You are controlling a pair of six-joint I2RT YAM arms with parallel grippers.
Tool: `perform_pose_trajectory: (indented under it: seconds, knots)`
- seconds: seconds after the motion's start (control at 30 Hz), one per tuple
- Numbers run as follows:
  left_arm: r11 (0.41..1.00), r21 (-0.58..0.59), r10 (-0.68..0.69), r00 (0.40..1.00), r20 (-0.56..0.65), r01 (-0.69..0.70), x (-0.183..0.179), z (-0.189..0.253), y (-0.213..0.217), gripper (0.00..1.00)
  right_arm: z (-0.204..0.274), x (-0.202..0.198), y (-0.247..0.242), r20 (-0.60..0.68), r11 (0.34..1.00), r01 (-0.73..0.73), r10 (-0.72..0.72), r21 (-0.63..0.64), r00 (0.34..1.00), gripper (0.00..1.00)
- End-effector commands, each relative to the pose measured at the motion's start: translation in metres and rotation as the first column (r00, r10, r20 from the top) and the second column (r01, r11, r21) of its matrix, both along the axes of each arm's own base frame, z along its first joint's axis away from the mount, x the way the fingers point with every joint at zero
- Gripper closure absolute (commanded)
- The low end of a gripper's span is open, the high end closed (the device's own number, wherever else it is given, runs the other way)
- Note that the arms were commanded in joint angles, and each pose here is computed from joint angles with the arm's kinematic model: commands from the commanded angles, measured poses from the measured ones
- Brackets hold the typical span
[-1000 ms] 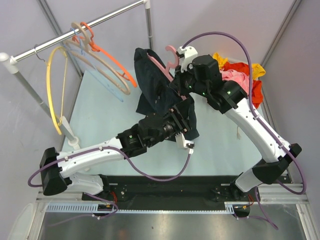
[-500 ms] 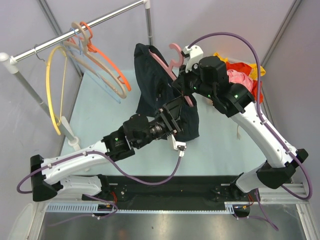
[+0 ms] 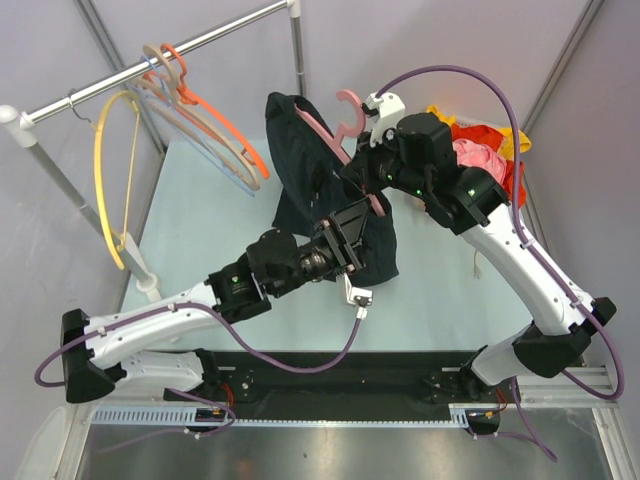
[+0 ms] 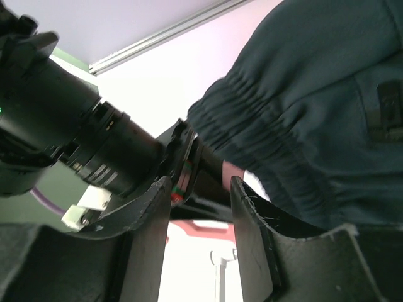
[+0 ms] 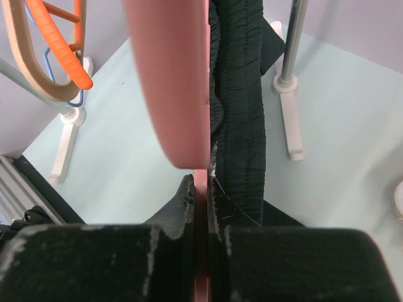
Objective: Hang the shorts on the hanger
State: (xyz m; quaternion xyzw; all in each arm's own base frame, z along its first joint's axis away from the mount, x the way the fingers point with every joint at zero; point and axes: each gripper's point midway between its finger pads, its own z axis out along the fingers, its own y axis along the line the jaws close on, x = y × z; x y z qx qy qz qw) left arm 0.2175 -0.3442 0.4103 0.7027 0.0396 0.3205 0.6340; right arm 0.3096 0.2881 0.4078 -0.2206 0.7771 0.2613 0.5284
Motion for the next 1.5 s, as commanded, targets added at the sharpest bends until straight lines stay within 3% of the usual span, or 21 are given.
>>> perform_pose_trajectory:
  seconds: [0.0, 0.67, 0.83, 0.93, 0.97, 1.0, 1.1, 1.17, 1.23, 1.27, 1.33, 1.4, 1.47]
  knots:
    - [1.000, 0.014, -0.016, 0.996, 0.091, 0.015, 0.001, 0.012, -0.008, 0.54, 0.041, -0.012, 0.002, 0.055, 0.991, -0.034, 0.027, 0.126, 0.998, 1.00]
    - [0.993, 0.112, 0.009, 0.993, 0.120, -0.022, 0.025, 0.001, -0.030, 0.56, 0.033, 0.001, 0.003, 0.048, 0.991, 0.063, -0.069, 0.116, 0.996, 1.00]
    - [0.991, 0.128, 0.033, 0.993, 0.114, -0.047, 0.037, -0.001, -0.029, 0.71, 0.036, 0.003, 0.005, 0.058, 0.990, 0.065, -0.073, 0.124, 0.996, 1.00]
    - [0.991, 0.122, 0.049, 0.992, 0.119, -0.063, 0.045, 0.004, -0.024, 0.88, 0.039, 0.007, 0.002, 0.079, 0.989, 0.081, -0.091, 0.121, 0.993, 1.00]
    - [0.991, 0.119, 0.049, 0.992, 0.120, -0.063, 0.046, 0.005, -0.023, 1.00, 0.040, 0.009, 0.001, 0.082, 0.989, 0.088, -0.098, 0.123, 0.992, 1.00]
    - [0.992, 0.110, 0.045, 0.991, 0.124, -0.059, 0.048, 0.007, -0.021, 1.00, 0.043, 0.011, 0.000, 0.089, 0.988, 0.090, -0.102, 0.128, 0.991, 1.00]
    - [0.994, 0.091, 0.046, 0.990, 0.133, -0.059, 0.051, 0.014, -0.017, 1.00, 0.047, 0.016, -0.004, 0.096, 0.986, 0.093, -0.107, 0.136, 0.990, 0.83]
    - [0.995, 0.080, 0.054, 0.989, 0.138, -0.065, 0.054, 0.019, -0.015, 1.00, 0.053, 0.018, -0.006, 0.107, 0.985, 0.096, -0.112, 0.146, 0.988, 0.65]
    - [0.996, 0.070, 0.052, 0.989, 0.140, -0.062, 0.056, 0.022, -0.014, 1.00, 0.058, 0.020, -0.007, 0.115, 0.983, 0.093, -0.112, 0.157, 0.987, 0.59]
    - [0.996, 0.062, 0.056, 0.988, 0.143, -0.066, 0.057, 0.026, -0.013, 1.00, 0.064, 0.022, -0.009, 0.124, 0.981, 0.096, -0.117, 0.167, 0.985, 0.51]
    - [0.996, 0.049, 0.071, 0.987, 0.143, -0.079, 0.063, 0.029, -0.011, 1.00, 0.070, 0.022, -0.012, 0.134, 0.980, 0.091, -0.115, 0.177, 0.984, 0.50]
    - [0.994, 0.047, 0.090, 0.985, 0.148, -0.098, 0.069, 0.031, -0.005, 1.00, 0.076, 0.025, -0.017, 0.140, 0.976, 0.099, -0.127, 0.193, 0.982, 0.43]
    - [0.997, 0.042, 0.061, 0.986, 0.158, -0.068, 0.068, 0.035, -0.007, 1.00, 0.081, 0.026, -0.021, 0.150, 0.974, 0.104, -0.136, 0.203, 0.979, 0.27]
